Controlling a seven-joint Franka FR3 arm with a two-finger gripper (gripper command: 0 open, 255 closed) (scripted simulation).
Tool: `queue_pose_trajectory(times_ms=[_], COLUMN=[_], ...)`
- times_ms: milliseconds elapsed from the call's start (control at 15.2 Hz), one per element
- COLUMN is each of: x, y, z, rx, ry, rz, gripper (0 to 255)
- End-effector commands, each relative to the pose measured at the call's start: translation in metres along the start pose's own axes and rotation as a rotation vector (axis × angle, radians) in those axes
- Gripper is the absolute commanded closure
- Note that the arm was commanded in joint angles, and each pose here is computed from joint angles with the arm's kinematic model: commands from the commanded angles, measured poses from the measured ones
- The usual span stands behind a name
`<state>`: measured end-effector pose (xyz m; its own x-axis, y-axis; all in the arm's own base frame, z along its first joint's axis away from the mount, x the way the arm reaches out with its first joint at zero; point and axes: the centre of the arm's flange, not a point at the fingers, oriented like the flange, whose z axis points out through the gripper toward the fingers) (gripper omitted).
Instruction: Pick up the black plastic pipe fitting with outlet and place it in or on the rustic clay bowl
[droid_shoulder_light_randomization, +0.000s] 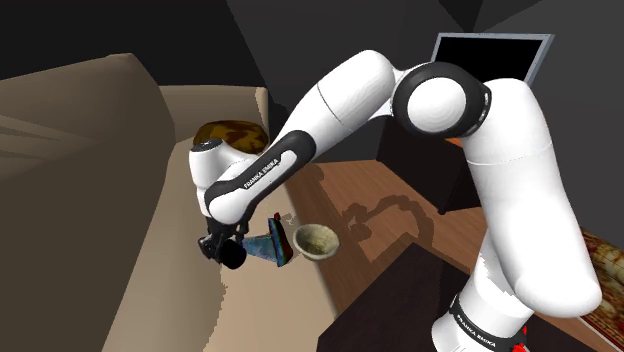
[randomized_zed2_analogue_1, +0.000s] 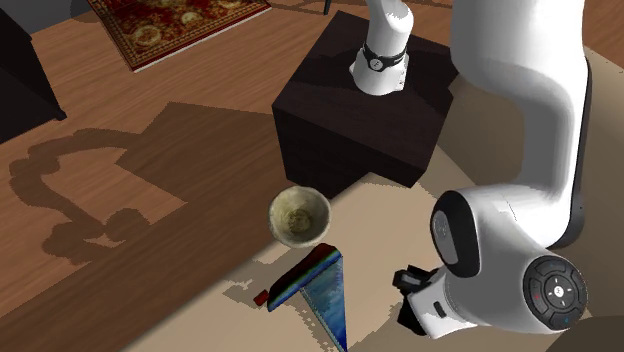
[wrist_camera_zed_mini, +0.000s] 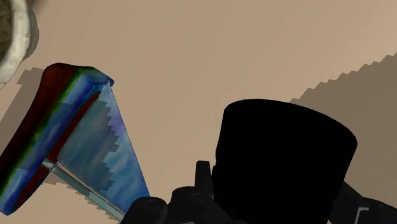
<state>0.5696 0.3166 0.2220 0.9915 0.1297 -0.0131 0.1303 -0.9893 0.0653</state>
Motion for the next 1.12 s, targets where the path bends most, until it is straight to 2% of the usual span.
queue_pose_trajectory(times_ms=[0, 66, 1056], x=[0.000, 0.000, -0.066], y=[0.000, 0.000, 0.186], z=[-0.012, -0.015, 0.004], rx=[0.000, 0.000, 0.000], ry=[0.000, 0.000, 0.000], rz=[0.000, 0.000, 0.000], gripper=[255, 255, 255])
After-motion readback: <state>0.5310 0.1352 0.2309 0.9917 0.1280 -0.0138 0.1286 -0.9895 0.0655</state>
